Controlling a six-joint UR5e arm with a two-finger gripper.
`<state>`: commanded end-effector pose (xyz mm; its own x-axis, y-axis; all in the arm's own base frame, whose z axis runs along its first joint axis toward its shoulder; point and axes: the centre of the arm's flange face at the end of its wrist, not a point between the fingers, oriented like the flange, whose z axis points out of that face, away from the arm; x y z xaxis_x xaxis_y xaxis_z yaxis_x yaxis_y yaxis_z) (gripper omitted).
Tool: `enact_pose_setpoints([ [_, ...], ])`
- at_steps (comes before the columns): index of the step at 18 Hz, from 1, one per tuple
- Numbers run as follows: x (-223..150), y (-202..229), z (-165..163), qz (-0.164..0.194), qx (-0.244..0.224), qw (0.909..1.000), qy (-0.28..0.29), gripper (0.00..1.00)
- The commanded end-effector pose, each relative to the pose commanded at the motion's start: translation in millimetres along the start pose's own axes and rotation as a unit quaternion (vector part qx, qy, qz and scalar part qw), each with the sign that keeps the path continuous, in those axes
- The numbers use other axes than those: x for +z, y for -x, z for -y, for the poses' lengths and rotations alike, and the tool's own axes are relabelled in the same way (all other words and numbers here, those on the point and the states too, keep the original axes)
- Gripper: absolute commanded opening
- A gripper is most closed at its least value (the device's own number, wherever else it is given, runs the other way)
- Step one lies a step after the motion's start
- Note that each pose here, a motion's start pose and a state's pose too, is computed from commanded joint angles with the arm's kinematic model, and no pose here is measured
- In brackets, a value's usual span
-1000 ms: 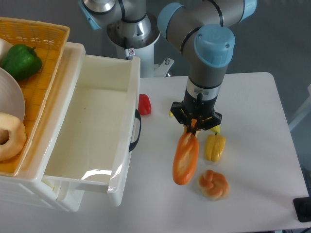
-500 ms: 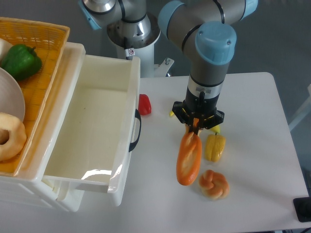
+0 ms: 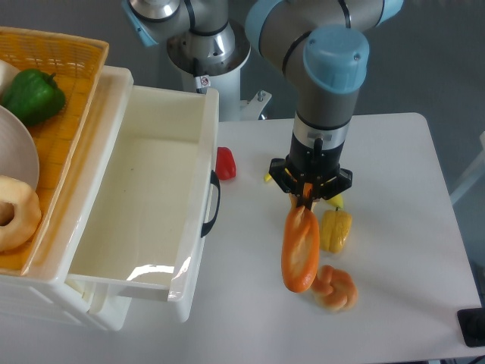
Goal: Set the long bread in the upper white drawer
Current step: 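Lift the held loaf and carry it toward the open white drawer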
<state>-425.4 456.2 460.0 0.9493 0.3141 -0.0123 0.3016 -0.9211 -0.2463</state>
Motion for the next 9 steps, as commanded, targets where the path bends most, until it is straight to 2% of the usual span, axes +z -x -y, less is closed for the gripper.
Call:
enact_pose_setpoints([
  [9, -52.5, -32.8, -22.2, -0.019, -0.011, 0.9997, 0.012, 0.00],
])
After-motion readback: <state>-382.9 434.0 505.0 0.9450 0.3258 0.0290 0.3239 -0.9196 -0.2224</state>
